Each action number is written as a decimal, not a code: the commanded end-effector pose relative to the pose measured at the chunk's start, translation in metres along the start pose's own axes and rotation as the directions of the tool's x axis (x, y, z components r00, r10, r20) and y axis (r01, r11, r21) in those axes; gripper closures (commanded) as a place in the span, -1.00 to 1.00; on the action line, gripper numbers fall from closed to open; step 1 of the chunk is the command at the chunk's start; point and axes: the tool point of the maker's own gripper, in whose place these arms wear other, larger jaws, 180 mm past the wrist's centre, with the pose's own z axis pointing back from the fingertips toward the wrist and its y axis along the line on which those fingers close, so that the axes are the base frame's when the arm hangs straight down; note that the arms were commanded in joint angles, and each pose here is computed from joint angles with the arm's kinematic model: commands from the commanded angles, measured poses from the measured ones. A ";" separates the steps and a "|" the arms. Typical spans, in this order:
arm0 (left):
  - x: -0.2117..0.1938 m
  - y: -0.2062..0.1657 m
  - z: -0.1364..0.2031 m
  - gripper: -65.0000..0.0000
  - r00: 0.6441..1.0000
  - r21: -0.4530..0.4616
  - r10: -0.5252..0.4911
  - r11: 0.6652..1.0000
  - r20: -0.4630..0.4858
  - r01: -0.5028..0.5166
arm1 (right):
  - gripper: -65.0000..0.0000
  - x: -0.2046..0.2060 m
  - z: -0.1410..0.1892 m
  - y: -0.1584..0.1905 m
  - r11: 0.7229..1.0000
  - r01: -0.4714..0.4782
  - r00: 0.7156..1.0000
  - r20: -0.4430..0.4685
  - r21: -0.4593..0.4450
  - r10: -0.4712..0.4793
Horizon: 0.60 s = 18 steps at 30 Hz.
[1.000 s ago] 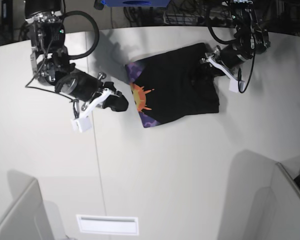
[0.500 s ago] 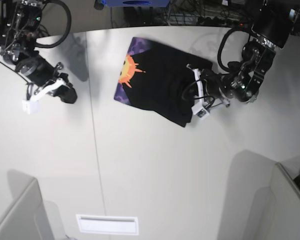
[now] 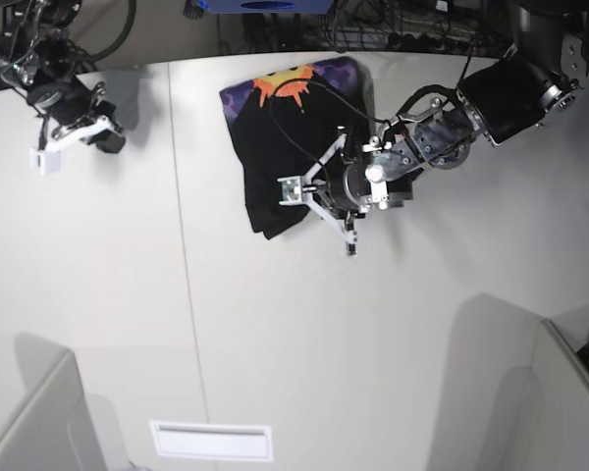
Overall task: Fold the T-shirt properly
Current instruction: 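Grasp the stack edge with the left gripper and fold it over the sun print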
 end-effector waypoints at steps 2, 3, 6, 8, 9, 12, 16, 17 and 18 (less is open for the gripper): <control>0.006 0.000 -0.002 1.00 0.996 -0.001 -0.087 0.996 0.001 0.087 | 1.00 0.007 0.002 0.002 1.000 -0.022 0.999 0.036 -0.006 0.022; 0.011 0.001 -0.002 1.00 0.993 0.002 -0.120 0.993 0.001 0.120 | 1.00 0.006 0.001 0.002 1.000 -0.020 0.999 0.035 -0.012 0.020; 0.013 -0.001 -0.002 1.00 0.980 -0.012 -0.197 0.980 -0.011 0.197 | 1.00 0.001 -0.001 0.002 1.000 -0.008 0.999 0.033 -0.020 0.009; 0.015 -0.002 -0.003 1.00 0.978 -0.012 -0.207 0.978 -0.010 0.207 | 1.00 -0.001 -0.002 0.002 1.000 -0.008 1.000 0.030 -0.024 0.009; 0.015 -0.002 -0.003 1.00 0.978 -0.014 -0.207 0.978 -0.009 0.207 | 1.00 -0.001 -0.002 0.003 1.000 -0.006 1.000 0.030 -0.022 0.006; 0.015 -0.002 -0.003 1.00 0.977 -0.019 -0.211 0.977 -0.010 0.211 | 1.00 -0.002 -0.003 0.005 1.000 -0.004 1.000 0.029 -0.017 0.004; 0.012 -0.010 -0.004 1.00 0.979 -0.035 -0.206 0.978 -0.011 0.205 | 1.00 -0.001 -0.003 0.004 1.000 -0.003 0.999 0.032 -0.018 0.003; 0.011 -0.011 -0.004 1.00 0.979 -0.037 -0.204 0.978 -0.013 0.203 | 1.00 -0.001 -0.003 0.004 1.000 -0.003 0.999 0.032 -0.018 0.003; 0.010 -0.012 -0.004 1.00 0.979 -0.040 -0.203 0.978 -0.014 0.202 | 1.00 -0.001 -0.003 0.004 1.000 -0.003 0.999 0.032 -0.018 0.003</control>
